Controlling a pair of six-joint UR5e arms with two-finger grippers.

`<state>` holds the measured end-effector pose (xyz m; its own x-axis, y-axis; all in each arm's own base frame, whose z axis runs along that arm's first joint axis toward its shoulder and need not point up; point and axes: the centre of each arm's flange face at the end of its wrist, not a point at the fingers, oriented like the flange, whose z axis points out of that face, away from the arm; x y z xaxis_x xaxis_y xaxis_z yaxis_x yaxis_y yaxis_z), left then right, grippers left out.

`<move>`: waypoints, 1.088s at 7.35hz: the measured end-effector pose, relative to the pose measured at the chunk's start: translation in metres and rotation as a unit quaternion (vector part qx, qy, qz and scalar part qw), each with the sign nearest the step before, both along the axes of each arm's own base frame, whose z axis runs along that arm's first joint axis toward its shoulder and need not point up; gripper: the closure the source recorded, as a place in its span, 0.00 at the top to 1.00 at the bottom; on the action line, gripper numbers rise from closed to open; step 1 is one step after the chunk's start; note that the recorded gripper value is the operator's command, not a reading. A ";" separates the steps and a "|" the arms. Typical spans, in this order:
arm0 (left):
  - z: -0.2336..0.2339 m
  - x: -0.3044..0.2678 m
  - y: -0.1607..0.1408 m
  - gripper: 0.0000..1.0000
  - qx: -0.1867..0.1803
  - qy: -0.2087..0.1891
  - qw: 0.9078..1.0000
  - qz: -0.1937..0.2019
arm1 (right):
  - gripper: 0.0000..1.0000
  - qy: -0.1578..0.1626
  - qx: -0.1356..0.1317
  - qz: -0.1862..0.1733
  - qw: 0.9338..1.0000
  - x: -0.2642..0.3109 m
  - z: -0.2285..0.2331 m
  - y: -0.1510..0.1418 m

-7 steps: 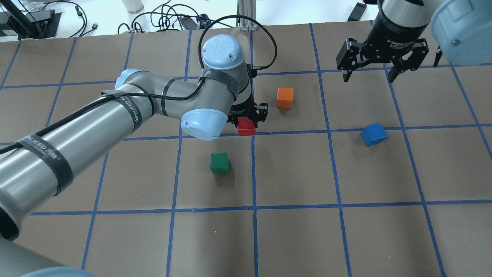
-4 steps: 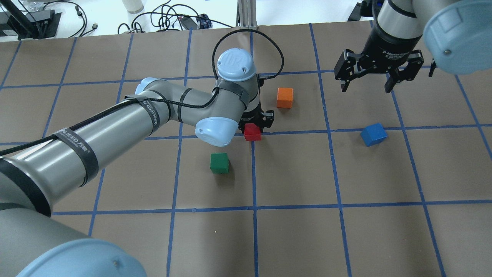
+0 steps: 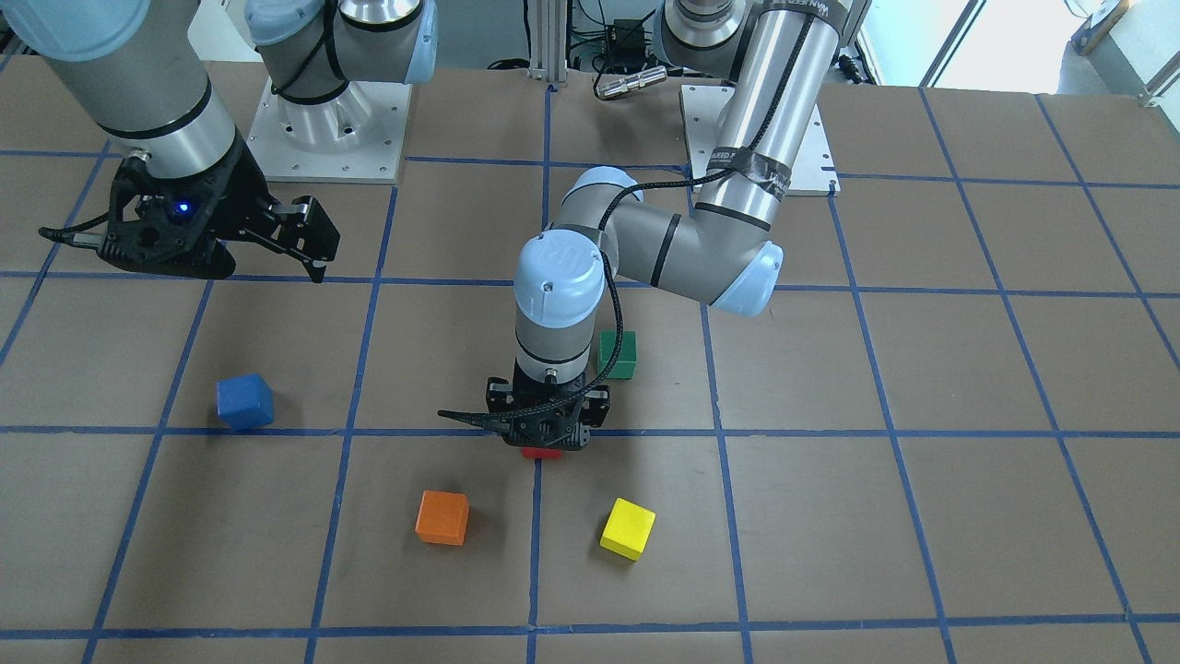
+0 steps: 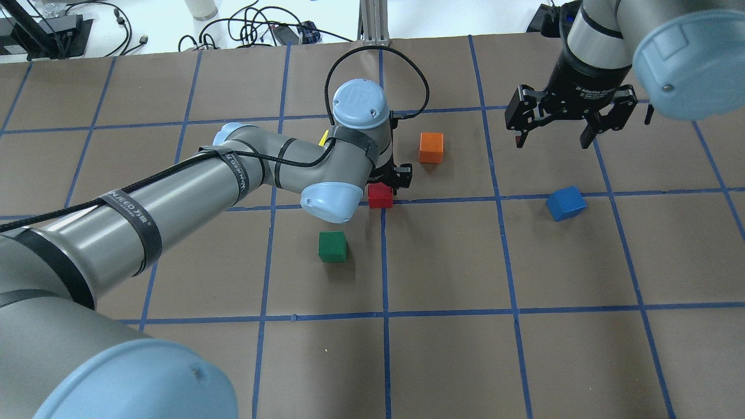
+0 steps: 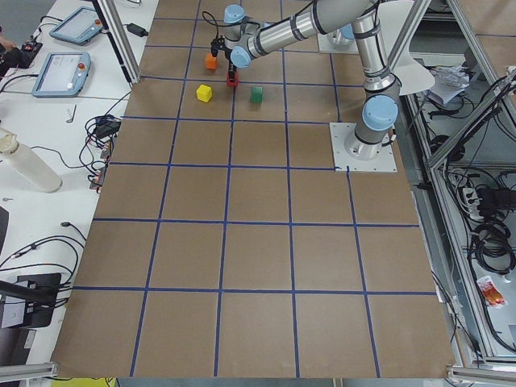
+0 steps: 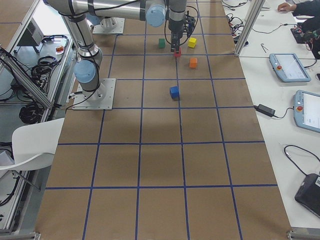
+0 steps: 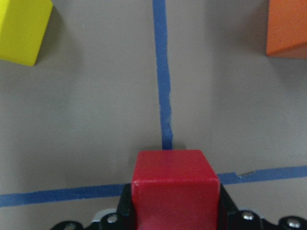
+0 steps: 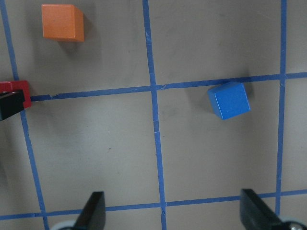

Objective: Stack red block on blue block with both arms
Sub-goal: 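Set the red cube down and raise the left gripper away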

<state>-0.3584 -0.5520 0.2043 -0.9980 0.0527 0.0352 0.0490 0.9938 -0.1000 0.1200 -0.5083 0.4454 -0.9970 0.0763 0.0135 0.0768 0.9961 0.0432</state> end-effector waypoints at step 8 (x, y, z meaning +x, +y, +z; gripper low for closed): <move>0.225 0.185 0.034 1.00 0.034 -0.021 0.998 -0.058 | 1.00 -0.003 -0.038 0.000 0.999 0.051 -0.032 -0.029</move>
